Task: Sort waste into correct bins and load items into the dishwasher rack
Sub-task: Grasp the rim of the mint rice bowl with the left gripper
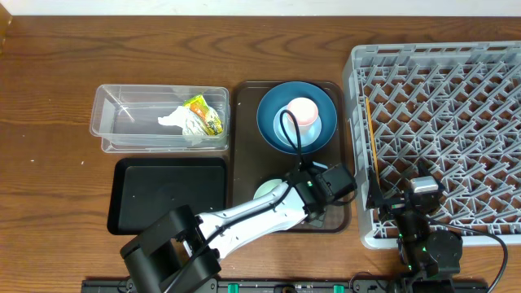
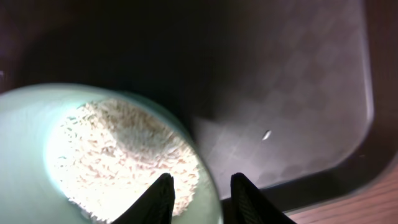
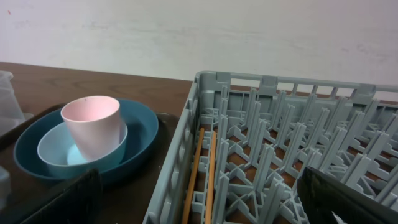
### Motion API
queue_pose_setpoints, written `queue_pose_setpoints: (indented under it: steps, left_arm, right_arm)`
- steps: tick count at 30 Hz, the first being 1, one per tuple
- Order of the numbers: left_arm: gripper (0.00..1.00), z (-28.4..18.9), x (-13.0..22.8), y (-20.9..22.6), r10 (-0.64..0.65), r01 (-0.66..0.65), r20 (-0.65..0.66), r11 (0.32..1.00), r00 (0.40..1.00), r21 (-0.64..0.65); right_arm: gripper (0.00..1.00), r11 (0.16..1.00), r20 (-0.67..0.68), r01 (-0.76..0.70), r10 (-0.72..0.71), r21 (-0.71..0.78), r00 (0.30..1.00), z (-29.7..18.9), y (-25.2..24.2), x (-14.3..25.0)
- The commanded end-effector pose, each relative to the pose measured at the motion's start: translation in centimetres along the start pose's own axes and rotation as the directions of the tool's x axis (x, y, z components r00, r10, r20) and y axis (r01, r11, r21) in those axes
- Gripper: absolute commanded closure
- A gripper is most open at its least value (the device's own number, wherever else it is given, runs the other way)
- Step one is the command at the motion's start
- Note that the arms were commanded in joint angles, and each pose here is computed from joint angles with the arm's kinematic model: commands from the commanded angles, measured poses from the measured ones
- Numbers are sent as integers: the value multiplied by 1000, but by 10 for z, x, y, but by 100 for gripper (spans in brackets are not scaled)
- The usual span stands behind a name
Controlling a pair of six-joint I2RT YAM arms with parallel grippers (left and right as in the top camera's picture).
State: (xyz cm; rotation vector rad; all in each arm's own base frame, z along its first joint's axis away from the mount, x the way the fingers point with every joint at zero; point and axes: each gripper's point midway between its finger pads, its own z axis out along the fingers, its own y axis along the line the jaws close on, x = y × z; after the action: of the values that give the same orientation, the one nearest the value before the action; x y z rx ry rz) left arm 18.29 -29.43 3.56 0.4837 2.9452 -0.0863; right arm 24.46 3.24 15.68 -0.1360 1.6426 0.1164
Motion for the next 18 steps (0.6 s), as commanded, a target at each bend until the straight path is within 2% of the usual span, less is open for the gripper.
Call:
queue_pose_setpoints:
  steps: [1, 11, 18]
  left_arm:
    - [67, 8, 7, 8, -7, 6, -15, 999, 1000, -35]
    - [67, 5, -6, 47, 21, -1, 81, 972, 997, -236]
    - [66, -4, -11, 75, 55, -8, 114, 927, 992, -376]
  right_arm:
    - [1, 1000, -5, 11, -11, -11, 1000, 0, 3, 2]
    - [1, 1000, -5, 11, -11, -10, 1000, 0, 3, 2]
    - [1, 1000, -5, 11, -11, -10, 1000, 0, 3, 2]
